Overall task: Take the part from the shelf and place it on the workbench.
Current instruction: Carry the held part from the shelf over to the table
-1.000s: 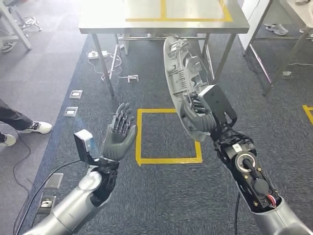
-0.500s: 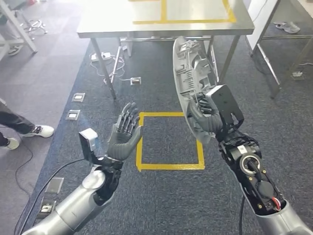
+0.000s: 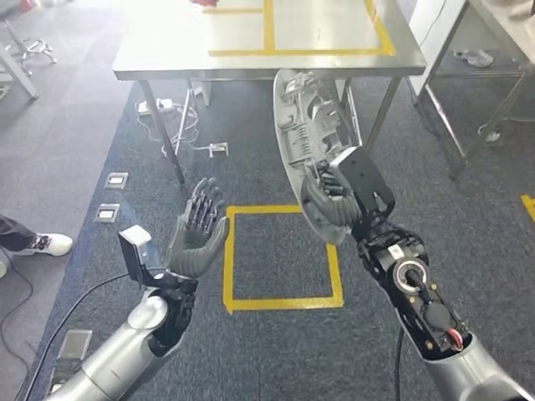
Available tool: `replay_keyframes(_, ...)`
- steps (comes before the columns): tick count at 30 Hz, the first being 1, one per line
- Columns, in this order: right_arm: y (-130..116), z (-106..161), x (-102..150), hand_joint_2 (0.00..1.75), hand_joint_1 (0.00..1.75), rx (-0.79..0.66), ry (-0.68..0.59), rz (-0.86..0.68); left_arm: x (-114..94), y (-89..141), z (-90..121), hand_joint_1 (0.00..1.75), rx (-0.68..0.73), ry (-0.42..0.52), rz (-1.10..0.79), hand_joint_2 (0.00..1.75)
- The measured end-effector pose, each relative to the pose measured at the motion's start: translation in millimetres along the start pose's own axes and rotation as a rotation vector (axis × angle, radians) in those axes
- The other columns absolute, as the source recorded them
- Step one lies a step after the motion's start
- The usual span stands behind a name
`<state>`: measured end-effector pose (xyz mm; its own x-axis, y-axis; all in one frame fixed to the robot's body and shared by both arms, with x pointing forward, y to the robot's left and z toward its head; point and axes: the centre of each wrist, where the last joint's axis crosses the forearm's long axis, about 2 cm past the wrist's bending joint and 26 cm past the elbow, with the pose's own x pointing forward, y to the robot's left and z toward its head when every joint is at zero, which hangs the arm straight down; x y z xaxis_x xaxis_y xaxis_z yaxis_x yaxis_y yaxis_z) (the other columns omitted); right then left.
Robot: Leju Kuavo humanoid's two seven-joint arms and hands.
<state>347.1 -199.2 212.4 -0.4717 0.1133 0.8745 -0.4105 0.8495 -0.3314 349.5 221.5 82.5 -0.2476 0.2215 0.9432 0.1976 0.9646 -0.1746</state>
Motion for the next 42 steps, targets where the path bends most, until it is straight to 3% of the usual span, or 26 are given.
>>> replay_keyframes(9,3,6,-7,1.75,1.75,0.007,0.029,-0.004,-9,-2,12,0.00,0.004,0.036,0.006,1.75)
replay_keyframes(15,-1,5,-5,1.75,1.75,-0.004,0.020,0.002,-4,-6,3,0.00,-0.008,0.013,0.006,1.75)
replay_keyframes(21,4,13,-14,1.75,1.75,-0.001,0.051,-0.011,-13,-4,17,0.00,-0.002,0.049,0.005,1.75)
replay_keyframes(30,0,7,-8,1.75,1.75,-0.005,0.025,-0.002,-6,-4,4,0.00,-0.011,0.016,-0.002,1.75)
replay_keyframes(42,1,11,-10,1.75,1.75,-0.006,0.033,-0.003,-12,-9,11,0.00,-0.011,0.037,0.006,1.75)
